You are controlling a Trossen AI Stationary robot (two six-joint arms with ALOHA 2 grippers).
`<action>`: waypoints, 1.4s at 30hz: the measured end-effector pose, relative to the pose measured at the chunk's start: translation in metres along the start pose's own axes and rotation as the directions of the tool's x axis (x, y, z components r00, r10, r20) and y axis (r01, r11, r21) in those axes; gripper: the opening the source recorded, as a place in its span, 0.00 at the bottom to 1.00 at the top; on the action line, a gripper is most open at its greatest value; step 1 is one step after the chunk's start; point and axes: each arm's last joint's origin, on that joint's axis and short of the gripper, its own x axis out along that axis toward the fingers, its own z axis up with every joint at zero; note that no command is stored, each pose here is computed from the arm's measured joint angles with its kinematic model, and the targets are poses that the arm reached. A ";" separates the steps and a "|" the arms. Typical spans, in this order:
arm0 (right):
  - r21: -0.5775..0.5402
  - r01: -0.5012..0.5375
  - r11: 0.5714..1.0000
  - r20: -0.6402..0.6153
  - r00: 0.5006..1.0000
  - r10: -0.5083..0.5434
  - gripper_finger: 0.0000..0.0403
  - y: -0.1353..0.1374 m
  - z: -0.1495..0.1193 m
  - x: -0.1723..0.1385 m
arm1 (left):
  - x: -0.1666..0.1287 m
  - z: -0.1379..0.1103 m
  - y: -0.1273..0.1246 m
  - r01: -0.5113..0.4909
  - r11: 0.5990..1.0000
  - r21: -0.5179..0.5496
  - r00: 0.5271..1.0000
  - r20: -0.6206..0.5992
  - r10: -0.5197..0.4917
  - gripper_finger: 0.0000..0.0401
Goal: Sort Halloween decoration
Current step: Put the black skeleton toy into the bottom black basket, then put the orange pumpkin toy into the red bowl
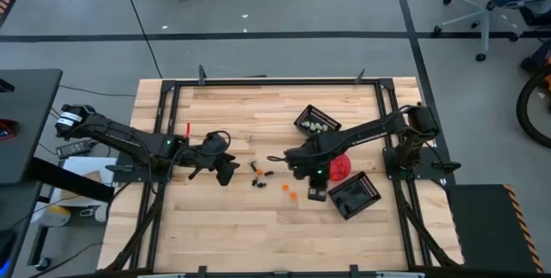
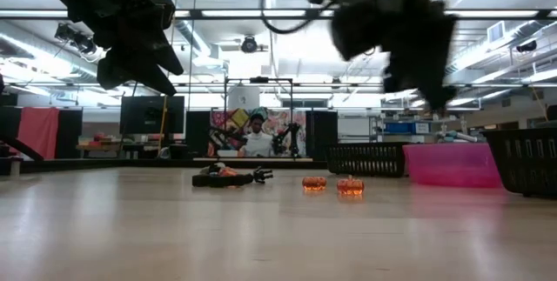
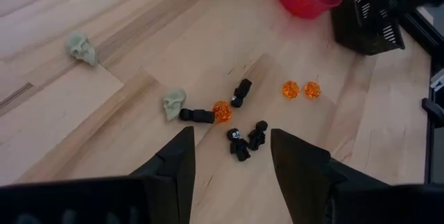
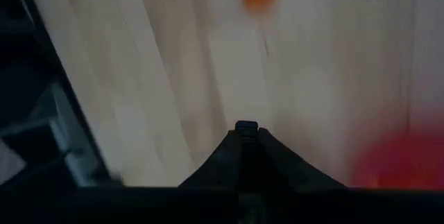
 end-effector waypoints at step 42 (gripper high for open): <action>-0.198 0.181 0.963 0.191 0.971 -0.143 0.34 0.040 -0.003 -0.001 | 0.000 0.000 0.000 0.000 1.000 0.000 1.000 0.000 0.000 0.41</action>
